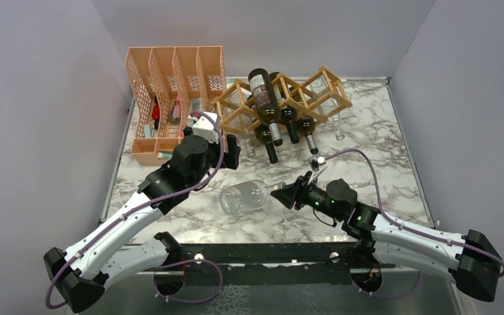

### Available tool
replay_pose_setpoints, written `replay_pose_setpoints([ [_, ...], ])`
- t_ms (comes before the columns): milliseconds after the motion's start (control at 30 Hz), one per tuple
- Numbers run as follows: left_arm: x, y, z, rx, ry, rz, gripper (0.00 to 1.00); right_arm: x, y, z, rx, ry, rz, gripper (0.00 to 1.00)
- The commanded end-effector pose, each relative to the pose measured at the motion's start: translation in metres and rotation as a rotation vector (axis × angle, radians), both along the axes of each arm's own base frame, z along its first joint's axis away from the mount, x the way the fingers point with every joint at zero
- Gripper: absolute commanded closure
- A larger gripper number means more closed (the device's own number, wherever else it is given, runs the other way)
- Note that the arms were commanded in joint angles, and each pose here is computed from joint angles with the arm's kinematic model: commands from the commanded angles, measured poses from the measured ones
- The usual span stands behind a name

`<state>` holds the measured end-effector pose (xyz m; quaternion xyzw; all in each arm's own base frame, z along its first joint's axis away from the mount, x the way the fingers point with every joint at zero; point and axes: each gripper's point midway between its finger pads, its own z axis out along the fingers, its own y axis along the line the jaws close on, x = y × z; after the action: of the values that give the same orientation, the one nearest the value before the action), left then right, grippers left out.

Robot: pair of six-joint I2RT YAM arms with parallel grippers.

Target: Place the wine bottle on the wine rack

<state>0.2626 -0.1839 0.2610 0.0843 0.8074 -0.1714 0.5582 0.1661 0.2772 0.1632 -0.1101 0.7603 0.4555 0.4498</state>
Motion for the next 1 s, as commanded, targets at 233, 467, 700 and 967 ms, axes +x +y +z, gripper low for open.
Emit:
replay_pose_setpoints([
  [233, -0.049, -0.005, -0.090, -0.113, 0.385, 0.017, 0.01, -0.027, -0.012, -0.067, -0.081, 0.277, -0.007, 0.99],
  [467, -0.052, 0.012, -0.127, -0.078, 0.469, 0.142, 0.01, -0.022, -0.009, -0.079, -0.065, 0.352, -0.058, 0.99],
  [700, -0.044, 0.017, -0.153, 0.004, 0.507, 0.196, 0.01, -0.022, -0.004, -0.089, -0.076, 0.404, -0.070, 0.99],
  [967, -0.041, 0.019, -0.175, 0.059, 0.541, 0.208, 0.01, -0.028, -0.002, -0.098, -0.115, 0.435, -0.035, 0.99],
])
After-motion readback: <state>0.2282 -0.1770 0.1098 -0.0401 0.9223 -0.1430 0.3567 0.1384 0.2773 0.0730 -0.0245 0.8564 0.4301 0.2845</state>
